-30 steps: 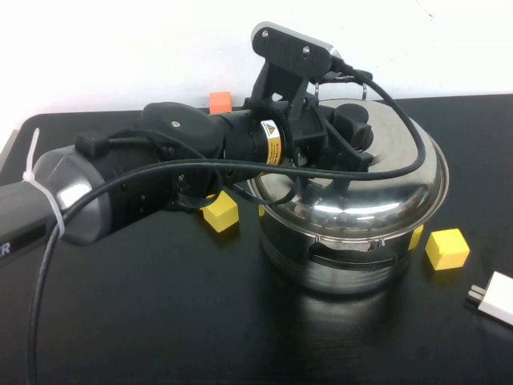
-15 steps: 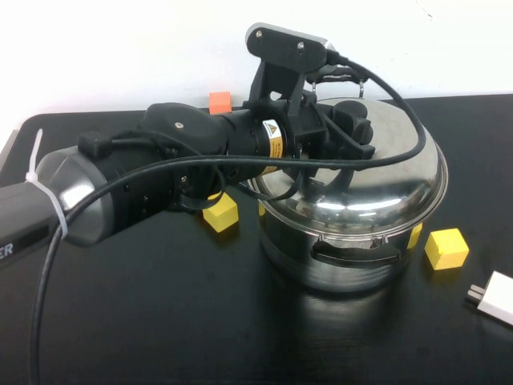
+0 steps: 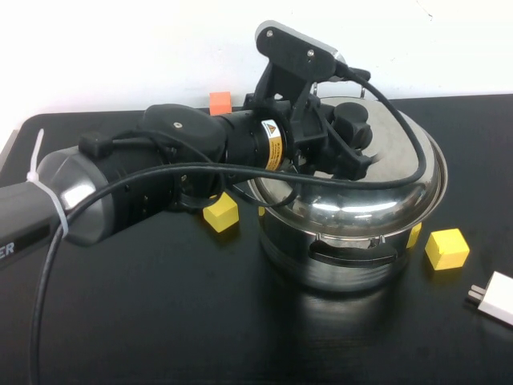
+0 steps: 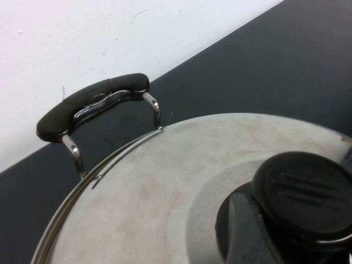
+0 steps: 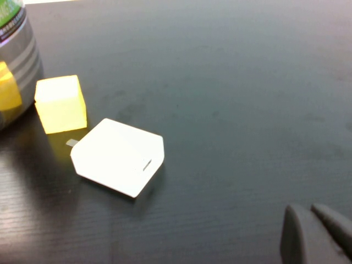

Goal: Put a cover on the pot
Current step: Place the pot lid on the pot

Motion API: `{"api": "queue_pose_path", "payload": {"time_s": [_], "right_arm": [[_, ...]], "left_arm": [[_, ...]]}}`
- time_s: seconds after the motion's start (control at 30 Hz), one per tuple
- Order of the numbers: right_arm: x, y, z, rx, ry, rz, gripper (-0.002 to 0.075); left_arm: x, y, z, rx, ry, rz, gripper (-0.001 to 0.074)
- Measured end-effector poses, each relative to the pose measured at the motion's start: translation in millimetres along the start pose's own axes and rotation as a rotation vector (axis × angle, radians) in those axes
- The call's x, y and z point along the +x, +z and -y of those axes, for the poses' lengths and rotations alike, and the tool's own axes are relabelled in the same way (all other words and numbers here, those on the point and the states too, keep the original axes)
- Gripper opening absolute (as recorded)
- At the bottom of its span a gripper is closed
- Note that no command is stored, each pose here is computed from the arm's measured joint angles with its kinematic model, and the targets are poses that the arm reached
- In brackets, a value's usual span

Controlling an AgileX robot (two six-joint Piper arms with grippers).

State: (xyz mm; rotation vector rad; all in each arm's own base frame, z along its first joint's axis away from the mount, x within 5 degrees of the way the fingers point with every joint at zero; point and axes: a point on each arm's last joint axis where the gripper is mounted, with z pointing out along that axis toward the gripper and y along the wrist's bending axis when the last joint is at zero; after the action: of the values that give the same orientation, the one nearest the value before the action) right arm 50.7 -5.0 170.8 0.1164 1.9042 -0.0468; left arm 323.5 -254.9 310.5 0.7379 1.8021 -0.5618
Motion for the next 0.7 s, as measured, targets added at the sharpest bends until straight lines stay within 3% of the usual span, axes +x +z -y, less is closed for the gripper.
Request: {"api": "queue_pose_path", "payload": {"time_s": [0.2, 0.4, 0.7], "right_arm": [[0.0, 0.0, 0.0, 0.000, 0.000, 0.000, -0.0002], [0.0, 0.0, 0.0, 0.000, 0.000, 0.000, -0.0002], [0.0, 0.0, 0.0, 0.000, 0.000, 0.000, -0.0002]], "left_arm": [[-0.1, 0.0, 0.0, 0.000, 0.006, 0.001, 0.0339], [2.7, 2.0, -0.8, -0.006, 0.022, -0.007, 0.0525], [-12.0, -11.9, -3.9, -0.063, 0.038, 0.043, 0.0561]]}}
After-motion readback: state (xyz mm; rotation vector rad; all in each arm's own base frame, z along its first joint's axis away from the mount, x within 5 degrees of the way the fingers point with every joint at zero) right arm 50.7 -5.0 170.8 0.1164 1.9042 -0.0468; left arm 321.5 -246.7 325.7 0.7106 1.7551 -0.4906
